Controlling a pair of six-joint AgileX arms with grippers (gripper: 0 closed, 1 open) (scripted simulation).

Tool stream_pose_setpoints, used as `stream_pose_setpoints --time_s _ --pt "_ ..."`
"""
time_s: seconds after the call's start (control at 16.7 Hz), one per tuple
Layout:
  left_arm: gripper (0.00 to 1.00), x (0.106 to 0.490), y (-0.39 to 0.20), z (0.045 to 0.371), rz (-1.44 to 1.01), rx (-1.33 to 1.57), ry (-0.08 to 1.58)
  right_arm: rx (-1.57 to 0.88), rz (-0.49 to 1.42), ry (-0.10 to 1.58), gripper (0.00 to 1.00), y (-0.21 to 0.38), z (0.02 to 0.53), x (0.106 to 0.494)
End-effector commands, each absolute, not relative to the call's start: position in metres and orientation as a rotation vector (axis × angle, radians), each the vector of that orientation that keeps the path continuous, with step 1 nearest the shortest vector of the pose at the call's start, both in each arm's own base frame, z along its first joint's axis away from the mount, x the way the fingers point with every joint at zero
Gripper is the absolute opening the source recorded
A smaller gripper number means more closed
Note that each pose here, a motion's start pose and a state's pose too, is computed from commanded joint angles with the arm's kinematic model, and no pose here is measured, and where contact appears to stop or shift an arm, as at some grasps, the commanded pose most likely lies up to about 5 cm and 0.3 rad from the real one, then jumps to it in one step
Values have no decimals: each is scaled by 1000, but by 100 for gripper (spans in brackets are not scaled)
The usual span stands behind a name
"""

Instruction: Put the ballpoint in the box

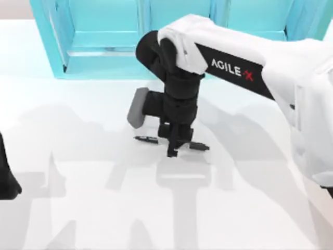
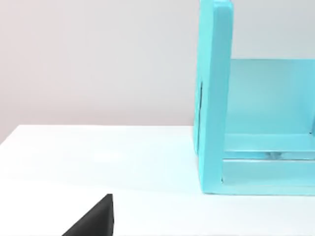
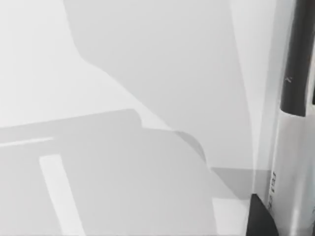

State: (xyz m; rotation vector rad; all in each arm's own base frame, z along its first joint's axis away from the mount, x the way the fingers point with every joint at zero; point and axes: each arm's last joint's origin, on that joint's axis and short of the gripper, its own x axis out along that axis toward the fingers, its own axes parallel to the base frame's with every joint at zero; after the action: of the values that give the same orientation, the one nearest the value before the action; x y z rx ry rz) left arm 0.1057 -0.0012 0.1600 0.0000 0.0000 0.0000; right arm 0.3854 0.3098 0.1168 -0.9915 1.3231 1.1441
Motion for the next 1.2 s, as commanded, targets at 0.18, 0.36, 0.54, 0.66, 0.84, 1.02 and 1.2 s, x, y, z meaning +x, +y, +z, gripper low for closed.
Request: stream_pose_setpoints --time_s 0.18,0.36,0.54,0.66,0.84,1.02,1.2 --pt "100 106 -1 160 0 0 0 -989 1147 1345 0 312 127 389" --pt "100 106 -1 160 0 0 0 -985 1144 1333 0 315 155 394" --pt "100 106 -1 160 0 0 0 -986 1143 1303 0 315 188 393" --pt "100 106 -1 160 0 0 0 -988 1142 1302 0 313 204 389" --pt "100 106 -1 160 0 0 0 -991 1142 1315 0 309 215 385" --pt "100 106 -1 160 0 0 0 -992 1143 1317 0 309 216 385" --pt "100 106 -1 160 0 0 0 -979 1127 1304 0 307 221 386"
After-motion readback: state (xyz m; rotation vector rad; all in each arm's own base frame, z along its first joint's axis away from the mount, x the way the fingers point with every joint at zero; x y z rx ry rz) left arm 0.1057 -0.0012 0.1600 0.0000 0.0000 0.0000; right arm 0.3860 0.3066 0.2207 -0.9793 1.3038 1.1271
